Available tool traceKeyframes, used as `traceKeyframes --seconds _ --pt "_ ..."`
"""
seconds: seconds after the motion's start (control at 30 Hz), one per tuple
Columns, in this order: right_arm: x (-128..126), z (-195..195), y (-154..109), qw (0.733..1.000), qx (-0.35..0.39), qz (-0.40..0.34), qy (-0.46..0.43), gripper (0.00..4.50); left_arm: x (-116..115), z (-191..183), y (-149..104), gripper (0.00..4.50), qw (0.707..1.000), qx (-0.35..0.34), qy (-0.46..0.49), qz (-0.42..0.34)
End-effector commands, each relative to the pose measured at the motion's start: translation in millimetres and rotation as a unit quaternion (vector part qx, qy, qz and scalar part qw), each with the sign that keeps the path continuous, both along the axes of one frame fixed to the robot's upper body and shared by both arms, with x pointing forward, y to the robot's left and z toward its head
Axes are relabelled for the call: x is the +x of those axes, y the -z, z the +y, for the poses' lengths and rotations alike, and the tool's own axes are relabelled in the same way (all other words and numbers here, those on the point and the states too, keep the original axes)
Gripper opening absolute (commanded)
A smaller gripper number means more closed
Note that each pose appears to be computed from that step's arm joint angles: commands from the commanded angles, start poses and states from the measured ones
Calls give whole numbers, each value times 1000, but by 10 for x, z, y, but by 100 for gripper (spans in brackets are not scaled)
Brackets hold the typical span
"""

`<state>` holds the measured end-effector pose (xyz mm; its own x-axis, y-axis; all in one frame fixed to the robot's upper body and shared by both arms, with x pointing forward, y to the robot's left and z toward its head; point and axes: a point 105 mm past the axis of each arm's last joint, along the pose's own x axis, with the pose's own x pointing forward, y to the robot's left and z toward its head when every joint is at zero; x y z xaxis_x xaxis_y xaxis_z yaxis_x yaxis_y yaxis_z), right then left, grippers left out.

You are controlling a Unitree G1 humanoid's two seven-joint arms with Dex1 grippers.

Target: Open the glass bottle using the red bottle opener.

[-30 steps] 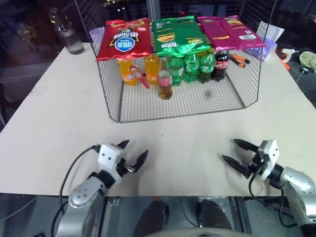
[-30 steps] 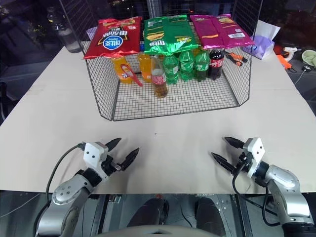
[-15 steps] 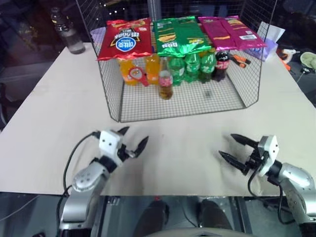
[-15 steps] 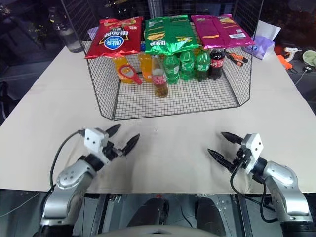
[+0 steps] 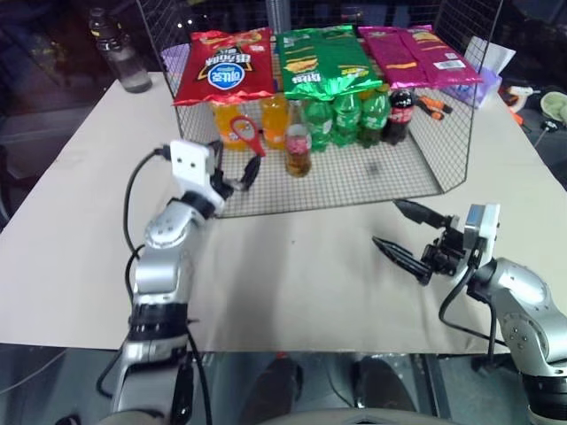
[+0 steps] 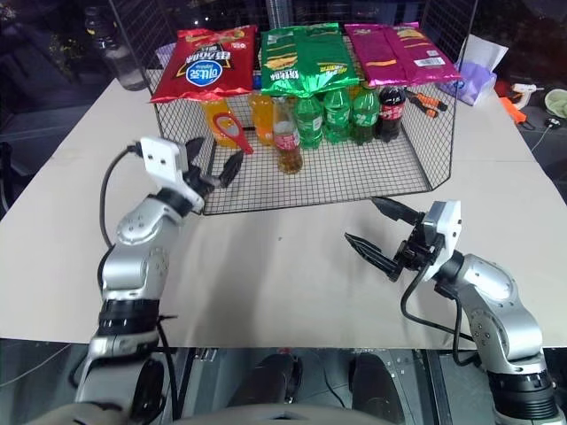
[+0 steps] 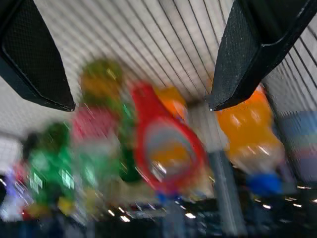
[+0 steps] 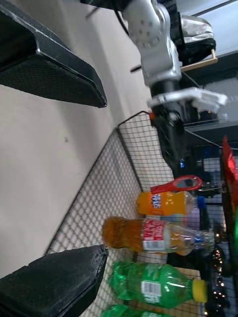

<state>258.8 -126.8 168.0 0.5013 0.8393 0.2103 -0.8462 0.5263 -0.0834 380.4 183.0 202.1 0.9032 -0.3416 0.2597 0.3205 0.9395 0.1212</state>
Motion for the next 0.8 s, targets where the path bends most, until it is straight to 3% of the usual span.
traceKeyframes --seconds 0.03,0.3,0.4,0.67,0.8 --pt "-25 29 -105 1000 2 -22 -1 447 122 57 -115 450 1000 -6 -10 -19" --pt "1 1 -95 1000 -5 -27 12 447 362 -71 -279 450 999 -8 16 -40" --pt "-10 -4 -65 1000 -7 -24 16 450 351 -136 -346 373 998 -18 33 -54" --pt "0 -3 4 999 -12 -19 24 450 252 -183 -354 20 996 -34 51 -61" --pt "3 21 29 1000 -16 -18 20 450 166 -259 -373 9 993 -61 83 -57"
